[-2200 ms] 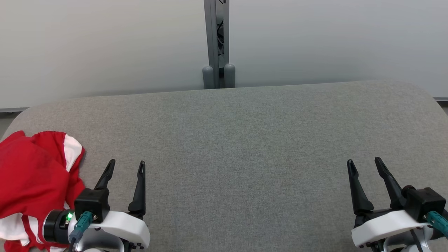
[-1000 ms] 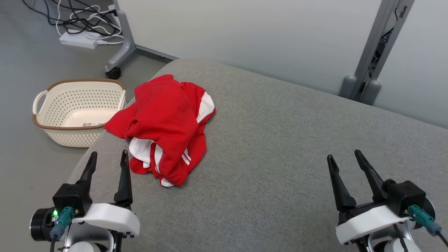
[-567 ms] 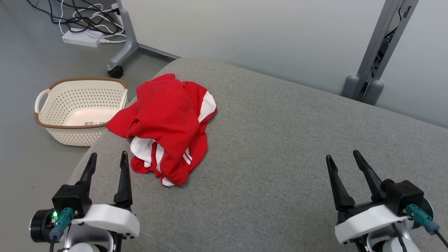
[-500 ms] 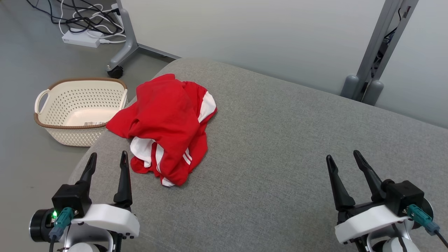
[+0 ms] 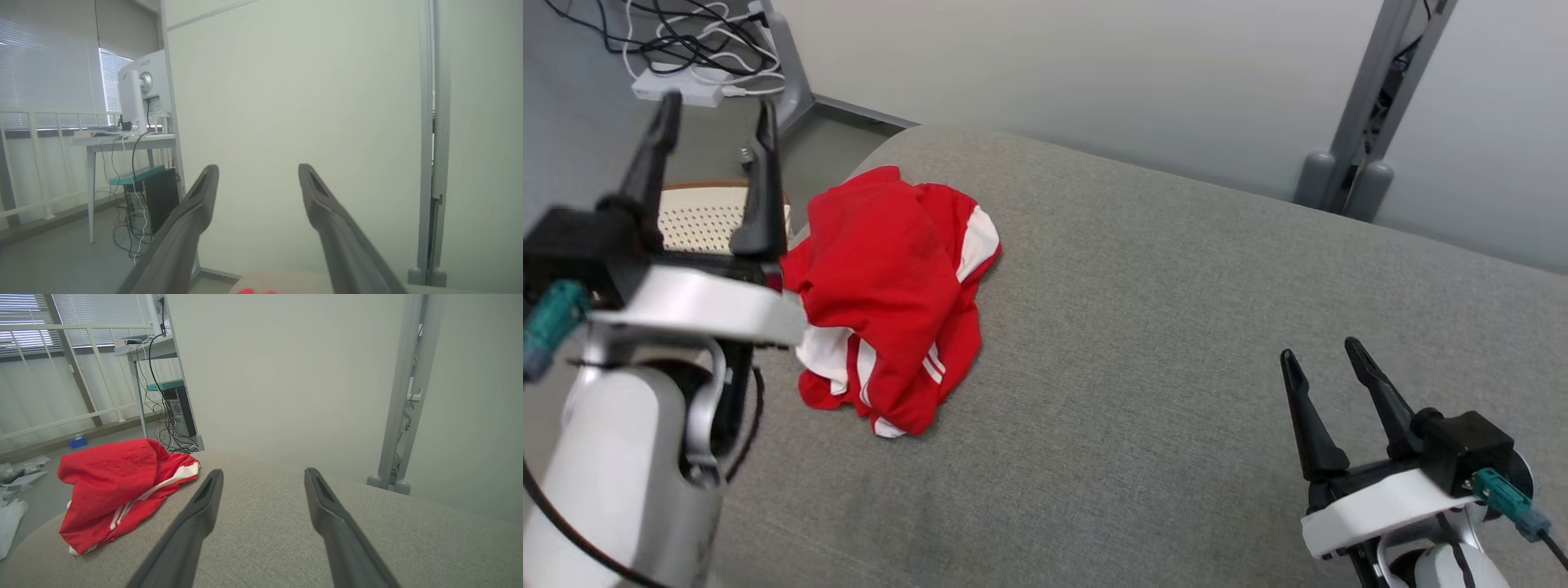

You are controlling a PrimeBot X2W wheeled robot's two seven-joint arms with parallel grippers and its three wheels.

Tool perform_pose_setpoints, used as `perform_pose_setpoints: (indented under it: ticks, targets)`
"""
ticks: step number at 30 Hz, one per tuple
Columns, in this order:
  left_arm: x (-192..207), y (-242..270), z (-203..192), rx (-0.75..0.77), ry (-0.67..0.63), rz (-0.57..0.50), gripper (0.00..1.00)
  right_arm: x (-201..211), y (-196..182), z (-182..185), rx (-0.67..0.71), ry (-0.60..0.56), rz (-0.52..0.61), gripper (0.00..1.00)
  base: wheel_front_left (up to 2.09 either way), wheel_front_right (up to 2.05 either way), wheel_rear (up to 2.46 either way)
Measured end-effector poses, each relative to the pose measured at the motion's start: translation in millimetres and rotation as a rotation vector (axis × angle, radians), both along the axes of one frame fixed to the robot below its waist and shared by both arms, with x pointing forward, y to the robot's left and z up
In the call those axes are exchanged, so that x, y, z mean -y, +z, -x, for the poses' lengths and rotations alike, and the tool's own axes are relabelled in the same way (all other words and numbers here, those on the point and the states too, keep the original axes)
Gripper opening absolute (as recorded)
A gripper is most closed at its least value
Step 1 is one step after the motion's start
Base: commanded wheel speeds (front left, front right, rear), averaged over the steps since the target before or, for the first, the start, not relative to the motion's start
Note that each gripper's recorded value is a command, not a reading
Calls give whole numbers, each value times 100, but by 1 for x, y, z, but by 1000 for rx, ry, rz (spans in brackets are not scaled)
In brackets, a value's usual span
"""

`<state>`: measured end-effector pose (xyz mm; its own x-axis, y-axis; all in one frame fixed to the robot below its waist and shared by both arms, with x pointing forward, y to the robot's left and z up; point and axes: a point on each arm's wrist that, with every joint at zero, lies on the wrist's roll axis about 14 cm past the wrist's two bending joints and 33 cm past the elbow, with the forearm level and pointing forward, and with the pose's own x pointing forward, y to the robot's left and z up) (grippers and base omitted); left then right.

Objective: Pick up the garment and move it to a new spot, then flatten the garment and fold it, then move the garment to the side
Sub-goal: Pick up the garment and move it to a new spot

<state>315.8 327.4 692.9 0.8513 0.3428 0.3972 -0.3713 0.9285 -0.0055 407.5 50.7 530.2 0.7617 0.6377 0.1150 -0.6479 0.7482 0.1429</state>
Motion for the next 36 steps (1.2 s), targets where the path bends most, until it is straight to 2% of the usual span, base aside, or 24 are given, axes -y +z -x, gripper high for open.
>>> perform_pose_setpoints:
  ticks: [3, 7, 11, 14, 17, 21, 27, 30, 31, 33, 36]
  targets:
    - [-2, 14, -18, -8, -17, -23, 100, 4, 0, -3, 1, -11, -3, 100, 0, 0, 0]
    - [-11, 4, -61, -130, -43, -12, 100, 14, -5, -12, -9, -39, 1, 100, 0, 0, 0]
    - [-20, -55, -99, -341, -64, 82, 100, 27, -17, -21, -32, -77, 14, 100, 0, 0, 0]
    - [-26, -115, -114, -521, -60, 152, 100, 37, -26, -27, -52, -105, 23, 100, 0, 0, 0]
    - [-27, -169, -119, -672, -56, 222, 100, 48, -38, -33, -79, -133, 34, 100, 0, 0, 0]
    - [-34, -235, -107, -869, -18, 324, 100, 57, -52, -39, -107, -154, 45, 100, 0, 0, 0]
    - [-36, -285, -86, -1008, 12, 430, 100, 59, -60, -44, -122, -155, 52, 100, 0, 0, 0]
    - [-38, -285, -89, -998, 17, 439, 4, 56, -61, -45, -125, -147, 54, 100, 0, 0, 0]
    - [-40, -284, -90, -985, 23, 435, 0, 55, -60, -46, -123, -145, 54, 100, 0, 0, 0]
    - [-41, -283, -91, -976, 25, 435, 0, 55, -57, -49, -111, -142, 55, 100, 0, 0, 0]
    - [-49, -263, -103, -866, 31, 429, 0, 53, -48, -50, -69, -132, 55, 100, 0, 0, 0]
